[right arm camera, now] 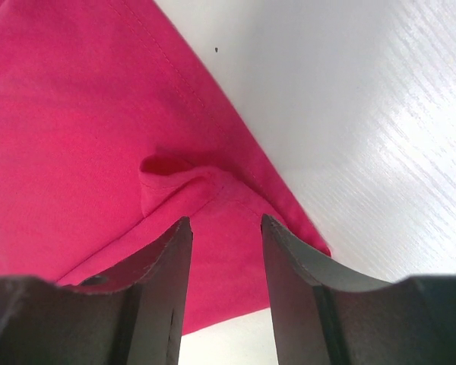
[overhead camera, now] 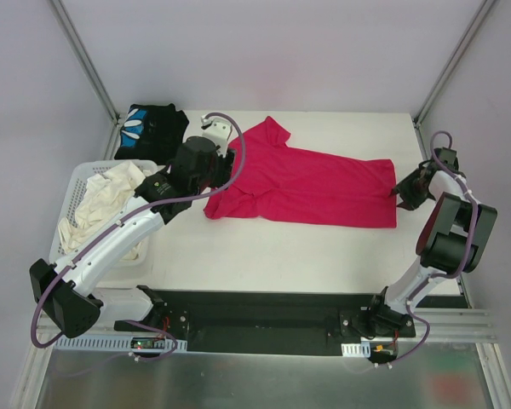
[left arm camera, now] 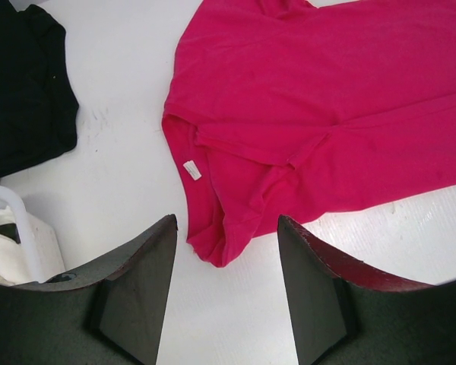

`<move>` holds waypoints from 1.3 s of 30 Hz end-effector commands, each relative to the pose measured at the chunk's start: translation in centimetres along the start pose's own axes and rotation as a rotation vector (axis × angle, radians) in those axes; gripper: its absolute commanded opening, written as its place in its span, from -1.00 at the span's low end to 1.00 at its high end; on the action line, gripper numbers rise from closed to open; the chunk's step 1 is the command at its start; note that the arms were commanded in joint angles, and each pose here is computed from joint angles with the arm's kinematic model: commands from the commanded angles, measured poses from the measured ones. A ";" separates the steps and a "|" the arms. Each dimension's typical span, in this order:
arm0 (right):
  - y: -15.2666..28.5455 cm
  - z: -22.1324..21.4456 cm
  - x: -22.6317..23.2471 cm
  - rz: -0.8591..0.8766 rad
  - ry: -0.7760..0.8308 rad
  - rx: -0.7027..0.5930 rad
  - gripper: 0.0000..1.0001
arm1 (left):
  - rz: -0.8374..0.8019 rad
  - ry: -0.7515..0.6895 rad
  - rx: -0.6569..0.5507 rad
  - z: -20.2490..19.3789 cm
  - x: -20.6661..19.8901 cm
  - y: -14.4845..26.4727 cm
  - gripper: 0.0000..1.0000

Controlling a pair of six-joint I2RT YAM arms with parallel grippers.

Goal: Fold and stack the t-shirts
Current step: Fold the flattened tshirt in 1/3 of the way

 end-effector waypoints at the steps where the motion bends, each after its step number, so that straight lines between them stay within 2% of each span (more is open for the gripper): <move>1: -0.9 1.0 0.1 0.004 -0.015 -0.018 -0.11 | 0.017 -0.009 -0.019 0.4 0.1 0.2 0.10; 16: -2.2 1.5 0.5 0.021 -0.028 -0.003 -0.11 | 0.009 -0.002 -0.008 0.4 -0.2 -0.3 0.10; 31: -3.2 1.6 0.6 0.033 -0.029 0.006 -0.23 | 0.011 -0.001 0.007 0.1 -0.4 -0.8 0.09; 34: -3.2 1.8 0.7 0.037 -0.030 0.003 -0.28 | 0.014 0.001 0.006 0.1 -0.4 -0.8 0.09; 39: -3.4 1.9 1.0 0.043 -0.024 0.002 -0.52 | 0.014 0.001 0.010 0.1 -0.4 -0.9 0.09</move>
Point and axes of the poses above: each gripper's point midway between its finger pads, its own y axis back along the fingers, its own x axis along the line the jaws close on, z = x × y, the point moved 8 cm from there along y, back along the fingers, and after that the axes turned 1 degree about y, right-handed, at the moved point
